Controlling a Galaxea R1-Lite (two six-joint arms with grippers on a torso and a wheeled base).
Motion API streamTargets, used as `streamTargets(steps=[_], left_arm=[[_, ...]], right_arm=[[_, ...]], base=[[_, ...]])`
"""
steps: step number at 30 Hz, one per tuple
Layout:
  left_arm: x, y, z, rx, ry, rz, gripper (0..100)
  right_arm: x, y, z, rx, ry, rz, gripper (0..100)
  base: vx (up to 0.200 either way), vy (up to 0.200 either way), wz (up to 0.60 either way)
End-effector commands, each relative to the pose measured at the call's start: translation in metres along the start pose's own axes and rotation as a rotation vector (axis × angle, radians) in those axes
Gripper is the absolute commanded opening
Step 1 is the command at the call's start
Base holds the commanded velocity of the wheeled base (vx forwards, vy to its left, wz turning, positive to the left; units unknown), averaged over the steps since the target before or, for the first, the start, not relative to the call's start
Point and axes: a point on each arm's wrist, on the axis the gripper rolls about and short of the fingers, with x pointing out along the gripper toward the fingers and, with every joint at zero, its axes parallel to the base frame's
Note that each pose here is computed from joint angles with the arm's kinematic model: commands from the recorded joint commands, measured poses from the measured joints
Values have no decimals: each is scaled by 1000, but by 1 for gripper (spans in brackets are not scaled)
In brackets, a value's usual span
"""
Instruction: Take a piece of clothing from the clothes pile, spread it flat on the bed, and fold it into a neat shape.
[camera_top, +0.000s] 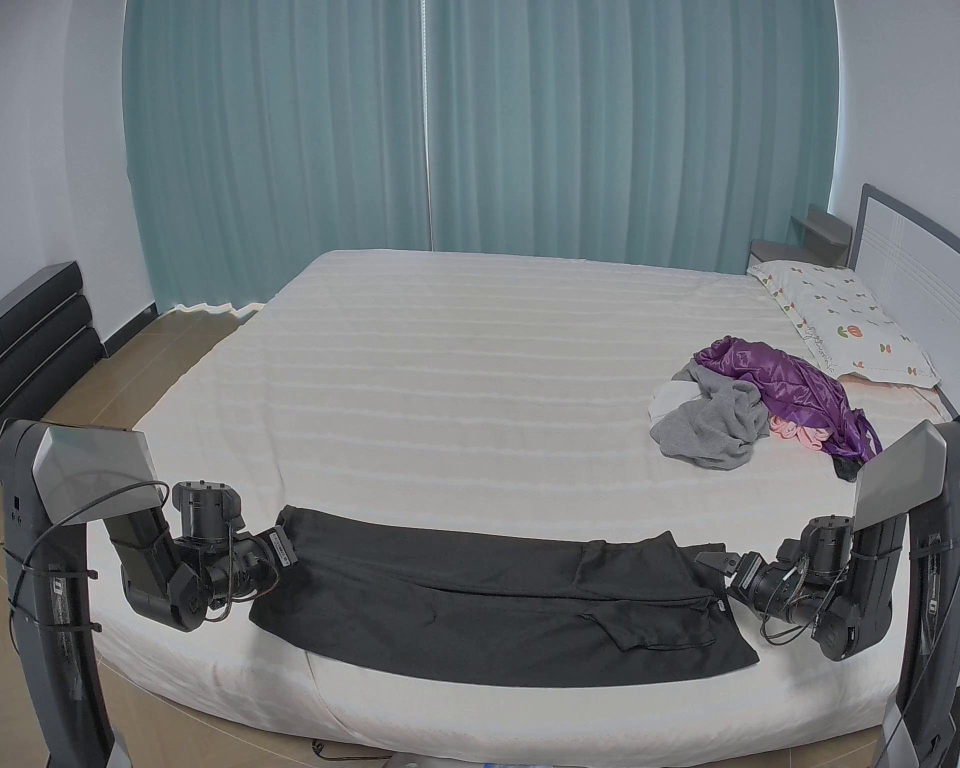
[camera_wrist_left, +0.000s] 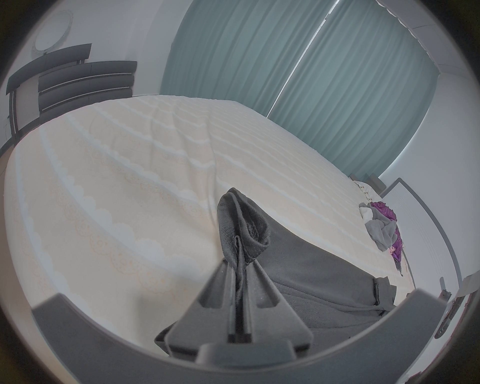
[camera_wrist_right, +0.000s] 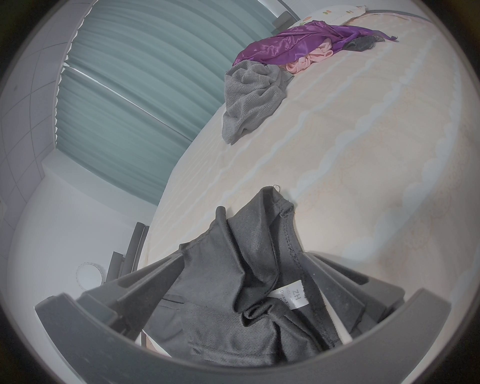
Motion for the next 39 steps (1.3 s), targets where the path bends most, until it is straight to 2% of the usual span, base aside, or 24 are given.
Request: streamTargets(steps=[1, 14, 15, 29, 30, 39], left_arm=[[-1, -1, 0, 2, -1, -1, 0], [5, 5, -9, -1, 27, 12, 0], [5, 5, -9, -1, 27, 12, 100], [0, 0, -17, 15, 57, 6, 100], [-1, 0, -19, 17, 63, 5, 0], [0, -5, -19, 27, 61, -6, 0]], right_arm=[[0, 1, 0, -7, -4, 6, 100], [0, 0, -1, -10, -3, 1, 100], [0, 0, -1, -10, -4, 2, 100], [0, 0, -2, -12, -1, 1, 100], [0, 0, -2, -12, -1, 1, 100], [0, 0, -2, -12, -1, 1, 100]], base=[[0, 0, 0], [0, 0, 0], [0, 0, 0], [0, 0, 0], [0, 0, 0], [0, 0, 0]])
